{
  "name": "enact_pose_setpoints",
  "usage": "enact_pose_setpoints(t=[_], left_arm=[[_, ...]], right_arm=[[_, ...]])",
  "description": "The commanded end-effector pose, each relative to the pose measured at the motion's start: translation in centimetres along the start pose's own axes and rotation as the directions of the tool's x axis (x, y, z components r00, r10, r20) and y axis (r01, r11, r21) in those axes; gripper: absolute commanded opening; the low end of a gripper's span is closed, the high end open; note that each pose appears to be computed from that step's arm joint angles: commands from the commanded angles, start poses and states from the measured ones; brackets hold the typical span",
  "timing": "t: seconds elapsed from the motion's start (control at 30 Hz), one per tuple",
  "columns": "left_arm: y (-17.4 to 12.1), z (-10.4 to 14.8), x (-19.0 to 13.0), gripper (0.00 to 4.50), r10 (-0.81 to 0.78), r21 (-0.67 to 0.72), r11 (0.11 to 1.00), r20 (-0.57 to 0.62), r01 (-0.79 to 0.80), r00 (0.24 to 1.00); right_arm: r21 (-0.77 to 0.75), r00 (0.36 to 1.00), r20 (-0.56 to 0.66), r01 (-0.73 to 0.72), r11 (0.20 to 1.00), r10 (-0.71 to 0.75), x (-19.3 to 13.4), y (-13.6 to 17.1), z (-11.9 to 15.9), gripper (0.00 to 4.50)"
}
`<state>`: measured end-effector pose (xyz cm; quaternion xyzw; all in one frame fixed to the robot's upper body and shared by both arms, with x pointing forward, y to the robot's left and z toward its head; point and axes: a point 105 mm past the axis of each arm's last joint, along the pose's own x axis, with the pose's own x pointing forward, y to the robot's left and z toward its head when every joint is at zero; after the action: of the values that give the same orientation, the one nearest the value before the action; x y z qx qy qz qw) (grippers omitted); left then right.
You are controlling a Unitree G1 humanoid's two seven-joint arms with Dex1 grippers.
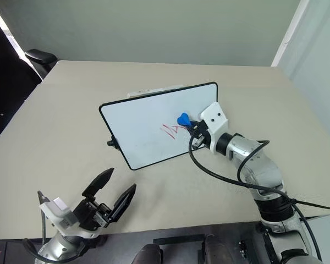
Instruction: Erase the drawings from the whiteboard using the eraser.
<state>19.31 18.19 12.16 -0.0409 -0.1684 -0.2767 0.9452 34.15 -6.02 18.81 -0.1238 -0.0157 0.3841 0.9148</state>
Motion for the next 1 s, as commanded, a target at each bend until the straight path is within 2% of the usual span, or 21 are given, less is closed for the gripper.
enact_pose_setpoints(t=[0.03, 0.27, 0.43, 0.67, 0.77, 1.0], left_arm=[[0.2, 0.6, -0.1, 4.50, 0.004, 0.017, 1.000, 0.020, -0.005, 1.000], [0.5, 0.6, -0.2, 4.50, 0.012, 0.016, 1.000, 0.019, -0.012, 1.000], [0.7, 0.6, -0.2, 4.50, 0.016, 0.015, 1.000, 0.018, -0.016, 1.000], [0.8, 0.5, -0.2, 4.50, 0.019, 0.017, 1.000, 0.017, -0.020, 1.000], [0.9, 0.6, -0.3, 4.50, 0.020, 0.018, 1.000, 0.017, -0.020, 1.000], [1.0, 0.6, -0.2, 4.50, 0.017, 0.018, 1.000, 0.020, -0.017, 1.000]], right_arm=[[-0.049, 0.998, 0.053, 0.020, 0.999, -0.017, 0.1, -0.2, 1.3, 0.24], [-0.053, 1.000, -0.006, 0.011, 0.999, -0.012, 0.7, -0.1, -0.6, 0.24], [-0.089, 0.996, -0.090, 0.022, 0.996, -0.030, 0.8, -0.2, -3.3, 0.24], [-0.090, 0.992, -0.128, 0.004, 0.996, -0.015, 0.1, 0.2, -4.7, 0.24], [-0.093, 0.993, -0.111, 0.018, 0.996, -0.028, 0.0, -0.1, -4.2, 0.24], [-0.115, 0.998, 0.008, 0.070, 0.991, -0.070, 0.3, -1.5, -0.1, 0.24]])
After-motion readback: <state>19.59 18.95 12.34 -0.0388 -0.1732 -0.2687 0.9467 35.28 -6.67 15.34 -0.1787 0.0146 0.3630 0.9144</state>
